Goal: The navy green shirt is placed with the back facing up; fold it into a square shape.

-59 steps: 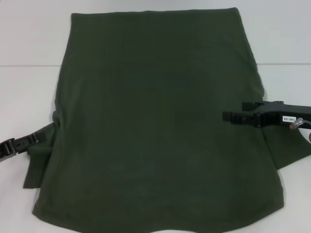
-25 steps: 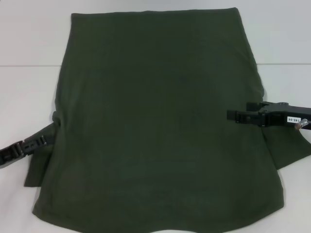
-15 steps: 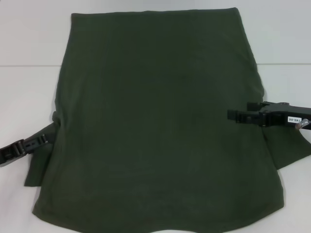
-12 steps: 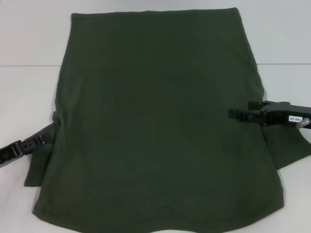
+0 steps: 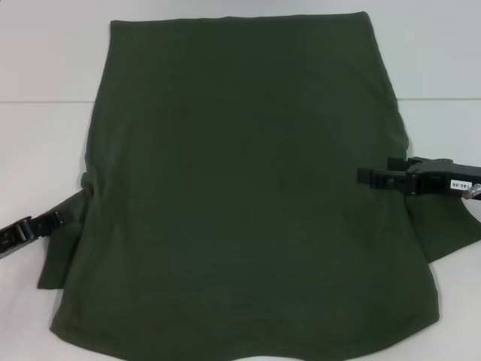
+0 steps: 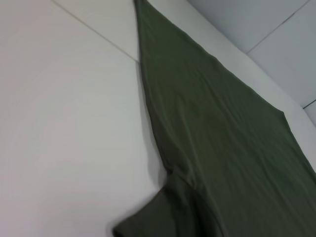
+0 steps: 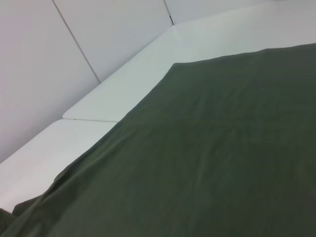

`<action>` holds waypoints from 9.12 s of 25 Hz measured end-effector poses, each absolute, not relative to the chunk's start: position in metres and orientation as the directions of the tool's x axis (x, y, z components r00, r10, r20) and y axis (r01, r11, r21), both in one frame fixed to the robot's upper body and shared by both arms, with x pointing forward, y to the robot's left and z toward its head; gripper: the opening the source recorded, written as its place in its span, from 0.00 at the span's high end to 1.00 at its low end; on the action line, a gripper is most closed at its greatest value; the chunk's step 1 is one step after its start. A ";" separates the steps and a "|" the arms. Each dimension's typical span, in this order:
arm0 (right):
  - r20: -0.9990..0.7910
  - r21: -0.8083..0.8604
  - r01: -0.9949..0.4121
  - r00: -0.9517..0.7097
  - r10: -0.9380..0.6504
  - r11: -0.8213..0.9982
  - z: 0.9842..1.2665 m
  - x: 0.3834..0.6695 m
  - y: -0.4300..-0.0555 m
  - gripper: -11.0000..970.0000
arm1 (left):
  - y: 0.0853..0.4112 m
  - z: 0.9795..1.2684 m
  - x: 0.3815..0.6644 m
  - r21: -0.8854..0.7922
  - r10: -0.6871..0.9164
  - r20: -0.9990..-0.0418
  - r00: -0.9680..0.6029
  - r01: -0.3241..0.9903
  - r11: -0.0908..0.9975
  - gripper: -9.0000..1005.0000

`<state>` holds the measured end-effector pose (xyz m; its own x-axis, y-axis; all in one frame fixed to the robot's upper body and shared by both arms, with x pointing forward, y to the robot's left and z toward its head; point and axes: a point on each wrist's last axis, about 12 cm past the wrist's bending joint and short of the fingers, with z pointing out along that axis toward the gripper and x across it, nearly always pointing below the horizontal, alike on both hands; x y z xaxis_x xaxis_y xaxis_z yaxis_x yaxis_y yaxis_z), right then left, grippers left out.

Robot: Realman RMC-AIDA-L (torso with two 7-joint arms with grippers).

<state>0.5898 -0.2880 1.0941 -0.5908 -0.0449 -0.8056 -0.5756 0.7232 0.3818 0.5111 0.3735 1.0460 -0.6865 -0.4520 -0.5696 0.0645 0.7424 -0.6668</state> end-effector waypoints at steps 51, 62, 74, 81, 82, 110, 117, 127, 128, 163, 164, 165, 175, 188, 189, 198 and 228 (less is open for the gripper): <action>-0.801 0.402 -0.558 -0.599 -0.016 0.726 1.093 0.585 -0.296 0.03 | 0.427 1.100 0.562 -0.484 -0.382 -0.540 -0.750 -0.095 0.870 0.99; -0.802 0.401 -0.558 -0.597 -0.016 0.726 1.093 0.586 -0.297 0.03 | 0.431 1.103 0.563 -0.463 -0.393 -0.535 -0.748 -0.130 0.877 0.99; -0.801 0.402 -0.558 -0.598 -0.016 0.726 1.093 0.586 -0.296 0.03 | 0.412 1.138 0.571 -0.560 -0.374 -0.468 -0.801 -0.058 0.826 0.99; -0.802 0.402 -0.559 -0.598 -0.017 0.726 1.092 0.585 -0.296 0.03 | 0.380 1.143 0.579 -0.650 -0.371 -0.380 -0.848 -0.041 0.758 0.99; -0.801 0.403 -0.558 -0.599 -0.016 0.725 1.092 0.585 -0.296 0.03 | 0.376 1.143 0.580 -0.656 -0.368 -0.377 -0.850 -0.036 0.754 0.99; -0.794 0.408 -0.548 -0.608 -0.013 0.730 1.089 0.584 -0.298 0.03 | 0.313 1.114 0.601 -0.776 -0.370 -0.286 -0.884 -0.013 0.631 0.92; -0.789 0.413 -0.543 -0.615 -0.011 0.731 1.087 0.583 -0.299 0.03 | 0.307 1.135 0.587 -0.850 -0.258 -0.386 -0.886 0.233 0.473 0.74; -0.768 0.449 -0.515 -0.640 0.021 0.730 1.090 0.584 -0.302 0.03 | 0.357 1.112 0.562 -0.804 -0.352 -0.340 -0.872 0.075 0.590 0.28; -0.765 0.455 -0.510 -0.643 0.027 0.730 1.090 0.584 -0.302 0.03 | 0.359 1.110 0.560 -0.802 -0.356 -0.339 -0.871 0.069 0.594 0.26; -0.501 0.372 -0.179 -0.865 0.034 0.911 1.128 0.622 -0.357 0.03 | 0.328 1.108 0.540 -0.657 -0.163 -0.700 -0.696 0.537 0.529 0.17; -0.504 0.354 -0.196 -0.864 0.010 0.914 1.126 0.623 -0.354 0.03 | 0.328 1.109 0.541 -0.658 -0.169 -0.702 -0.692 0.540 0.525 0.17; -0.506 0.337 -0.212 -0.862 -0.013 0.917 1.124 0.624 -0.351 0.03 | 0.328 1.109 0.541 -0.659 -0.173 -0.704 -0.689 0.542 0.522 0.17; -0.532 0.249 -0.269 -0.841 -0.100 0.931 1.115 0.630 -0.334 0.03 | 0.327 1.111 0.541 -0.660 -0.183 -0.708 -0.682 0.547 0.515 0.17; -0.544 0.229 -0.313 -0.826 -0.145 0.922 1.107 0.630 -0.320 0.03 | 0.328 1.111 0.541 -0.660 -0.186 -0.709 -0.681 0.547 0.515 0.18; -0.543 0.230 -0.313 -0.827 -0.145 0.922 1.106 0.630 -0.320 0.03 | 0.328 1.111 0.541 -0.660 -0.186 -0.709 -0.681 0.547 0.515 0.18; -0.541 0.212 -0.339 -0.822 -0.178 0.917 1.102 0.626 -0.319 0.03 | 0.327 1.111 0.541 -0.662 -0.189 -0.708 -0.680 0.546 0.515 0.18; -0.484 0.261 -0.318 -0.860 -0.161 0.912 1.105 0.621 -0.312 0.03 | 0.328 1.110 0.538 -0.674 -0.225 -0.707 -0.671 0.542 0.502 0.18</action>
